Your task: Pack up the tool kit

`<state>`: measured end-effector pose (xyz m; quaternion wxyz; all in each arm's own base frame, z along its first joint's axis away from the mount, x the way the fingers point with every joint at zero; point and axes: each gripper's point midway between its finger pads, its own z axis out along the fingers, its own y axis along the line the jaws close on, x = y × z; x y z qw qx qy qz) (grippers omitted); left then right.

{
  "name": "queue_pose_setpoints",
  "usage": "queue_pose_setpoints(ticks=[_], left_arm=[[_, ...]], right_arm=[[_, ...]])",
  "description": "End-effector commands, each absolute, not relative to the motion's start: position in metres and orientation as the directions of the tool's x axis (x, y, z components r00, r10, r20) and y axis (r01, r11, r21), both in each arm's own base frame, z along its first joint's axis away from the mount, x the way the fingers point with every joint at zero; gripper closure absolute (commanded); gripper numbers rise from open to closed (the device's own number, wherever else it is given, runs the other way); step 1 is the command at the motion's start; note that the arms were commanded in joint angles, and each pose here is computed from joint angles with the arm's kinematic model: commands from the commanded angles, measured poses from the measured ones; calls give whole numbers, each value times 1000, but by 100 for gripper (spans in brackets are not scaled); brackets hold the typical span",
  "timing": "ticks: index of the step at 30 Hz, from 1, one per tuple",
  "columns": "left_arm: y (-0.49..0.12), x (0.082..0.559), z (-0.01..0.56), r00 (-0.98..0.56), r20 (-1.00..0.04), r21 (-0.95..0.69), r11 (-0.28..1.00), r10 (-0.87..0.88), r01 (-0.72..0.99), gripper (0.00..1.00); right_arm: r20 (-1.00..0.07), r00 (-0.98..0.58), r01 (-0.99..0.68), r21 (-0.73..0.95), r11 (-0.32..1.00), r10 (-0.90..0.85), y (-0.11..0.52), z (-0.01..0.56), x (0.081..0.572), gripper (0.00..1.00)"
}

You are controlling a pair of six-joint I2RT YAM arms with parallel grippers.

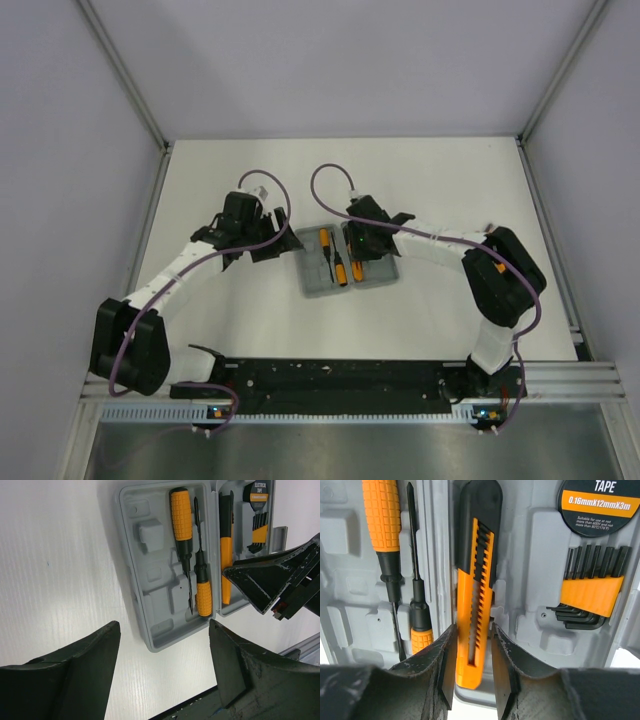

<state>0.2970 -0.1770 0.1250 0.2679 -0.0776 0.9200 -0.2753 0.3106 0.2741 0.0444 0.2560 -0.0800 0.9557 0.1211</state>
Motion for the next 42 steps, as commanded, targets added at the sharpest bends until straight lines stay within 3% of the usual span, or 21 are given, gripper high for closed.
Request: queue_pose_setpoints(ticks=[1,13,24,31,42], left_arm=[[-179,303,134,-831,-476,-557,830,-286,33,25],[-196,308,149,-834,-472,-628,773,-287,90,26],[-244,341,157,-856,-419,-757,638,-302,145,48],[-253,356,129,-878,-370,-749,656,-303,90,53],[-247,356,108,-888,-362,-708,703,-284,64,53]], right_arm=[[-533,-841,-232,202,952,-92,284,62,314,68],[-566,-822,-229,235,945,-59,285,84,315,67],[-594,-801,-275,256,927,-74,294,83,319,83],[-595,-798,-271,214,939,-95,297,69,333,91],[-579,-806,-280,183,942,-127,296,54,334,94]])
